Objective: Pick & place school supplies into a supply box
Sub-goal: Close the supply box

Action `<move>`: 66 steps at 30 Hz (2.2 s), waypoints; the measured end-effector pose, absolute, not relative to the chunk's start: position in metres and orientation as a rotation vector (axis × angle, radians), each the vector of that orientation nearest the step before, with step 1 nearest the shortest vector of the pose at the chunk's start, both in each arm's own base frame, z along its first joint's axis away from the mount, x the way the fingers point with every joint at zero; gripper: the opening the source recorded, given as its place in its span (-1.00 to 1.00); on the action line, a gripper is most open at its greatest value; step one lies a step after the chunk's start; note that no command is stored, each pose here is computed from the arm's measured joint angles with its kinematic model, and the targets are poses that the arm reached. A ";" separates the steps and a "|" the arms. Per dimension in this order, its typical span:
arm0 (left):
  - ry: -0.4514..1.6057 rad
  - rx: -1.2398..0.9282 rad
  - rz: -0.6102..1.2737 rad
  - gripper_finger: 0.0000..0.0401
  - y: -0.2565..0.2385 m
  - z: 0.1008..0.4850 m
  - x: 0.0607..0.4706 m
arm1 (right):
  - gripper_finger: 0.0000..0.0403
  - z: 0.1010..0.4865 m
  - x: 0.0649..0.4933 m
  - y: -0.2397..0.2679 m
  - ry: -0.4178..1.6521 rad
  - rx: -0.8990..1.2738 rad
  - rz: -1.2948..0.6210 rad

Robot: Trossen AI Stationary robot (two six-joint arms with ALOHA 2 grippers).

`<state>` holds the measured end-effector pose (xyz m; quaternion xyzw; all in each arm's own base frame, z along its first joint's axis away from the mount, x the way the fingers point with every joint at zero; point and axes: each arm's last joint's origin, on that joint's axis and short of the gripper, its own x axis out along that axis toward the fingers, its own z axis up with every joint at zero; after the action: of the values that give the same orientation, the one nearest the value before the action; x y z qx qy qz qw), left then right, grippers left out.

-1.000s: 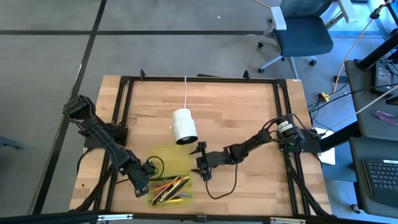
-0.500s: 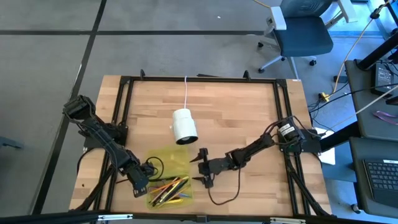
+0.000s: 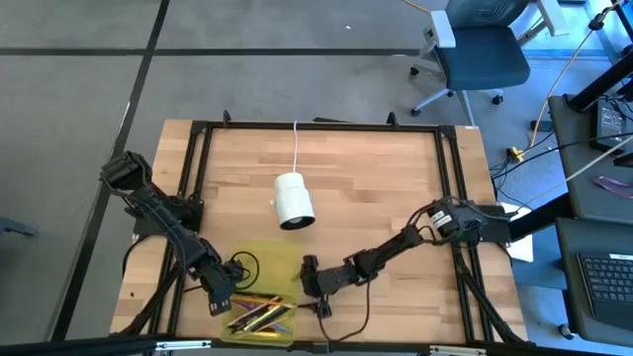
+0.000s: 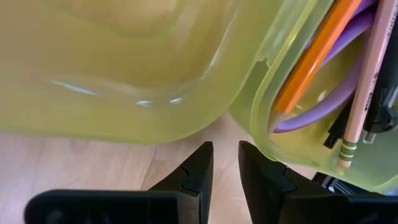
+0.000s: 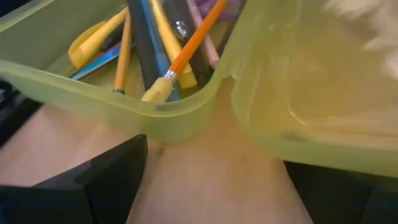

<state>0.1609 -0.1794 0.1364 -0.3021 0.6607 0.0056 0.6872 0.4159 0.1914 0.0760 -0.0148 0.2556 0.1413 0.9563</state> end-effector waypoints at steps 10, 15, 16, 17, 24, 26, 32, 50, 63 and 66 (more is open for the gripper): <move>1.496 -0.698 -0.003 -0.64 -0.181 0.137 0.161 | 0.83 0.075 0.416 0.197 0.580 -0.045 0.252; 1.496 -0.697 -0.007 -0.64 -0.182 0.137 0.160 | 0.83 0.075 0.417 0.197 0.584 -0.079 0.236; 1.496 -0.699 -0.005 -0.64 -0.182 0.137 0.160 | 0.83 0.076 0.417 0.197 0.585 -0.084 0.233; 1.496 -0.702 -0.003 -0.64 -0.182 0.137 0.160 | 0.83 0.076 0.417 0.197 0.584 -0.093 0.234; 1.510 -0.700 -0.002 -0.64 -0.182 0.137 0.159 | 0.83 0.082 0.422 0.198 0.572 -0.204 0.238; 1.509 -0.697 0.003 -0.64 -0.181 0.137 0.159 | 0.83 0.084 0.423 0.197 0.579 -0.239 0.235; 1.503 -0.691 0.021 -0.64 -0.180 0.137 0.159 | 0.83 0.086 0.424 0.196 0.573 -0.325 0.157; 1.501 -0.705 0.006 -0.77 -0.174 0.153 0.152 | 0.83 0.093 0.418 0.203 0.544 -0.581 0.064; 1.474 -0.720 -0.031 -0.96 -0.168 0.167 0.147 | 0.83 0.098 0.420 0.204 0.505 -0.752 0.105; 1.453 -0.724 -0.045 -0.99 -0.167 0.172 0.145 | 0.83 0.098 0.420 0.204 0.502 -0.765 0.107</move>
<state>0.1454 -0.1673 0.1720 -0.3236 0.6493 -0.0203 0.6879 0.4201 0.2042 0.0981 -0.3693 0.2423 0.0517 0.8957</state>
